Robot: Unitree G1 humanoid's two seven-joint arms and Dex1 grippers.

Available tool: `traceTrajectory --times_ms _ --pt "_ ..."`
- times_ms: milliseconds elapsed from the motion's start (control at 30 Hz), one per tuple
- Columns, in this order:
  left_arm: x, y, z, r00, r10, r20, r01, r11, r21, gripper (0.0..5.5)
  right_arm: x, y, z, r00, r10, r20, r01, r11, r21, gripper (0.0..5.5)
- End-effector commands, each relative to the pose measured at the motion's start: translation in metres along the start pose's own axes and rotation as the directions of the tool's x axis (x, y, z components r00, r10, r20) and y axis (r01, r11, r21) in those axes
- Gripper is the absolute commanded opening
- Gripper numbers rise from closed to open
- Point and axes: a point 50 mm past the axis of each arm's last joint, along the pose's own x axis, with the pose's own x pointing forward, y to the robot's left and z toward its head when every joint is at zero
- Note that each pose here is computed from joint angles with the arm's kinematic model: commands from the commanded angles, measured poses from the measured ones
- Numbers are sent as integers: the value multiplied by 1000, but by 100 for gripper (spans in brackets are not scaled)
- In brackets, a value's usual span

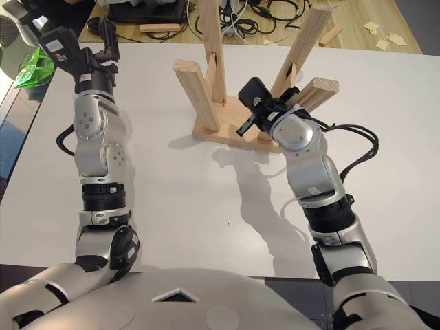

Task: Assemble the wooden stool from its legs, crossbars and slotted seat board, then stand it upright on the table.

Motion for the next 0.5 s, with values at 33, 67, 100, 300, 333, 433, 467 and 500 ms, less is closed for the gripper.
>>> traceTrajectory --times_ms 33,67,100,300,333,433,467,500 --pt "-3 -3 0 1000 -2 -10 2 1000 8 375 -9 -10 -5 1000 -13 1 13 1000 -15 3" --pt "-3 -3 0 1000 -5 -10 5 1000 12 375 -9 -10 0 999 -13 40 13 1000 -12 3" --pt "-4 -4 1 1000 -14 -5 14 1000 19 375 -8 -9 11 994 -11 110 12 1000 -14 3" --pt "-5 -14 4 999 -51 -3 51 998 33 375 -6 -14 85 805 -222 550 195 975 108 3" --pt "-5 -15 4 998 -58 -8 59 997 46 375 -10 -23 97 744 -295 599 253 955 156 3" --pt "-5 -15 5 998 -64 -29 67 991 114 375 -34 -55 127 534 -448 717 448 869 210 3" --pt "-6 -15 5 998 -61 -36 65 989 132 375 -43 -66 132 475 -482 736 521 829 206 3" --pt "-7 -14 4 998 -54 -43 60 987 149 375 -53 -78 135 431 -511 743 594 781 192 3"
